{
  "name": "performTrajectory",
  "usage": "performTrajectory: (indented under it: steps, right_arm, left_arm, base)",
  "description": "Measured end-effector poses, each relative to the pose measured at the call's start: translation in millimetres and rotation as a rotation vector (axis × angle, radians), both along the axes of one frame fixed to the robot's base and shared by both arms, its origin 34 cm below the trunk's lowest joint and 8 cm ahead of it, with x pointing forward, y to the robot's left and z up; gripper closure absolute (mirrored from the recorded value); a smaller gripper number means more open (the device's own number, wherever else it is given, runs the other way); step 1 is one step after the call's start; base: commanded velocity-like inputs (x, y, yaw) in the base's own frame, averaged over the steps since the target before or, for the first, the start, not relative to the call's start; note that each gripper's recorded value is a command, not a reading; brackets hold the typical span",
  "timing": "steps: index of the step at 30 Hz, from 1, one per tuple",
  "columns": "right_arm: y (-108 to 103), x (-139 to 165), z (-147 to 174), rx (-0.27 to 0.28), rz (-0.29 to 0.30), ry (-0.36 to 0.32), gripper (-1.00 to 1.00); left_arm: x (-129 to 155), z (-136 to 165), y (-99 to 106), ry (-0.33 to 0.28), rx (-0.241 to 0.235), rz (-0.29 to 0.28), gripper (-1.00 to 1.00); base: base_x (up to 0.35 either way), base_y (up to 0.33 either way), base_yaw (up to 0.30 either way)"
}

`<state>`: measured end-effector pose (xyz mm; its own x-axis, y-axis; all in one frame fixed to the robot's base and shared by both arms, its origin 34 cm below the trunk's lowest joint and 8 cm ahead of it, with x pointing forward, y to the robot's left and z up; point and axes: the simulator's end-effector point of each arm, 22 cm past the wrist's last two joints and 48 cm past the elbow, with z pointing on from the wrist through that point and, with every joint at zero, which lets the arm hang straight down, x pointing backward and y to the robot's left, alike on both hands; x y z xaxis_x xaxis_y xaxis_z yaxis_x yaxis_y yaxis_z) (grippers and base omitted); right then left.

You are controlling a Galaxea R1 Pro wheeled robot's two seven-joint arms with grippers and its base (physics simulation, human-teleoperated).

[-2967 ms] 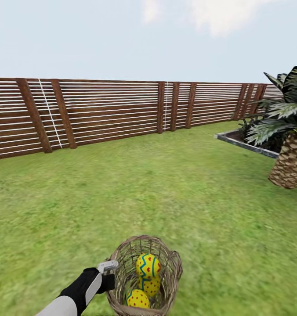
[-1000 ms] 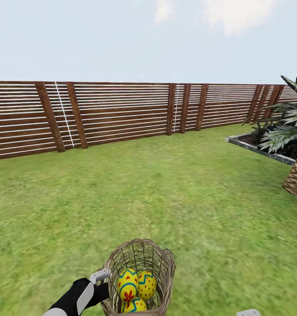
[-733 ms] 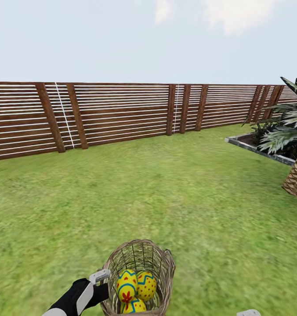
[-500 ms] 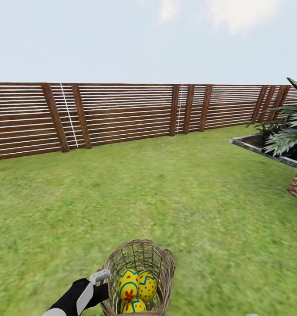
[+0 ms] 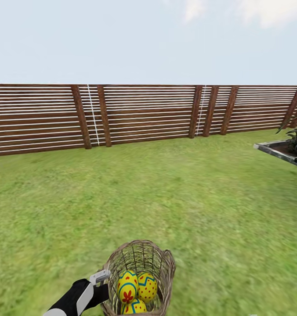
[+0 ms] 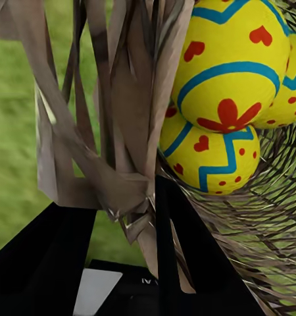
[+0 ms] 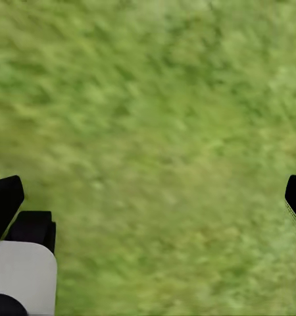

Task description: Take the three Easter eggs out of the wicker basket on the lawn in the garden, then place them on the lawn next to a single tree (choose any tree) so that all three eggs are next to the same tree and none are left in the basket.

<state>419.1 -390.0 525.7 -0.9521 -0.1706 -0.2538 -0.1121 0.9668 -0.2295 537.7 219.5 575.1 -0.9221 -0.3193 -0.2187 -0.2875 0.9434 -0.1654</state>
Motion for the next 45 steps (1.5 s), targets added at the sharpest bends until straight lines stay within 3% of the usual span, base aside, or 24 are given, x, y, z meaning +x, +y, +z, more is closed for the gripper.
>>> performTrajectory:
  steps: [17,45]
  right_arm:
    - [0,-1,25,0.000,0.001,-0.002,-1.00]
    - [0,-7,21,0.000,0.002,0.013,-1.00]
  left_arm:
    - [-1,25,0,0.000,0.000,0.000,1.00]
    - [-5,20,0,0.013,0.000,0.000,1.00]
  base:
    - [0.000,0.000,0.292]
    - [0.000,0.000,0.270]
